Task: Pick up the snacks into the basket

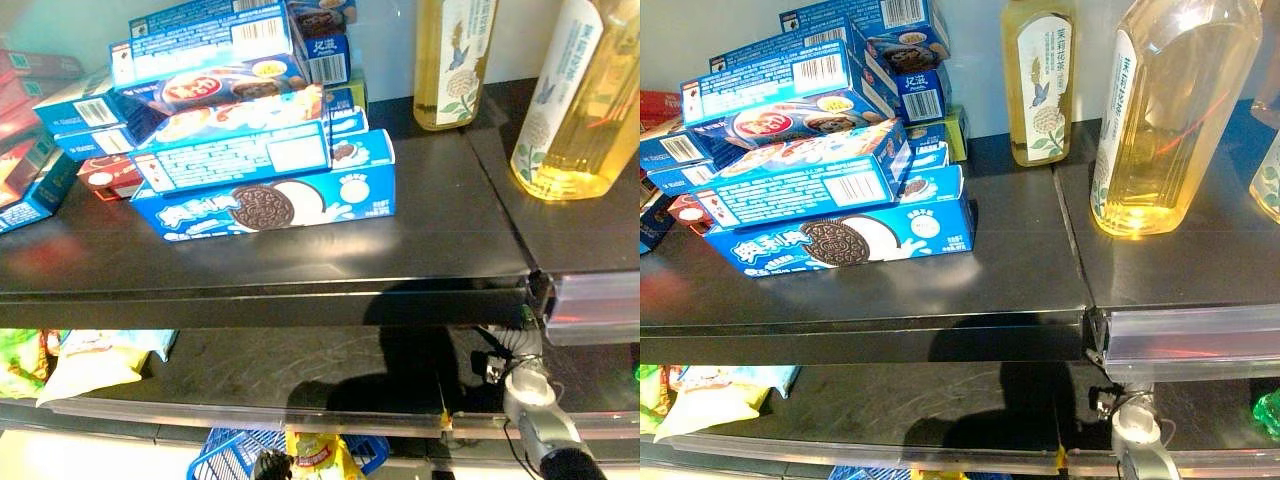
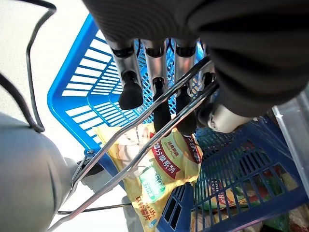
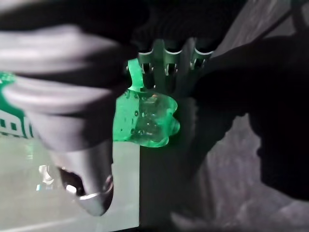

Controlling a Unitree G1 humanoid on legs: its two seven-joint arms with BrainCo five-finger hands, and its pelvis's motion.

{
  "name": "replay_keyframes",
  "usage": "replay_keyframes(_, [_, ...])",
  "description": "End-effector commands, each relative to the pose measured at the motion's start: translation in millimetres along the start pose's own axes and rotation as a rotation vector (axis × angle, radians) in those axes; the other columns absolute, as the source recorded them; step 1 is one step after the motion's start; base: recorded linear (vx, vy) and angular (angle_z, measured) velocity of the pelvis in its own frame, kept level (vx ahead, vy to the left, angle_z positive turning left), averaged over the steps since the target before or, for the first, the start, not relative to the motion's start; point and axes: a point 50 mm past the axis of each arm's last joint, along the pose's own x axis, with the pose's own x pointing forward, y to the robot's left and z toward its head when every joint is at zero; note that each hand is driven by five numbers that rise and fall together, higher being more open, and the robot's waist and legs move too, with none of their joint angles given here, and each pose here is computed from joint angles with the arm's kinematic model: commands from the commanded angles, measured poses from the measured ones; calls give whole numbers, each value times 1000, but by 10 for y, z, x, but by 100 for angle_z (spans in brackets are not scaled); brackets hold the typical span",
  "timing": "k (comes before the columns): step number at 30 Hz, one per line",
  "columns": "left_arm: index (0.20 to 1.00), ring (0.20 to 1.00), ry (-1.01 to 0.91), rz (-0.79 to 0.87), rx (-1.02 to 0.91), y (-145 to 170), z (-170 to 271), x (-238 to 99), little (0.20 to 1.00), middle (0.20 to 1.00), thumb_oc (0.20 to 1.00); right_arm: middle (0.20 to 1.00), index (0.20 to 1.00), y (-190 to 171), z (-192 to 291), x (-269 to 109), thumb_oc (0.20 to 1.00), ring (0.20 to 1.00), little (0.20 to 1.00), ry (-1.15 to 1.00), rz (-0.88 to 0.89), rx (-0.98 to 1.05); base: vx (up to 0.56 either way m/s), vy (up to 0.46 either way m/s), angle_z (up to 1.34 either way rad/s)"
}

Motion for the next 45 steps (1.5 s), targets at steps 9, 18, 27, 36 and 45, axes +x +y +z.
replay_keyframes(9, [200, 200, 69, 97, 250, 351, -354, 1, 200, 200, 200, 1000, 1000, 460, 805, 295, 1000, 1000, 1000, -212, 80, -43, -3, 8, 7])
replay_keyframes(18, [200, 200, 55, 111, 235, 359, -291, 19, 200, 200, 200, 1000, 1000, 750, 835, 181, 1000, 1000, 1000, -228, 198, -45, -5, 6, 7])
replay_keyframes(27, [200, 200, 54, 135, 221, 401, -256, 37, 200, 200, 200, 200, 200, 831, 631, 47, 200, 200, 200, -174, 254, -7, -4, 5, 1])
replay_keyframes(36, [200, 200, 84, 165, 199, 482, -280, 52, 200, 200, 200, 200, 200, 693, 305, -211, 200, 200, 200, -136, 305, 4, 0, 0, 3])
replay_keyframes(45, [200, 200, 111, 194, 171, 573, -326, 54, 200, 200, 200, 200, 200, 391, 63, -482, 200, 200, 200, -107, 337, 48, -2, -5, -1])
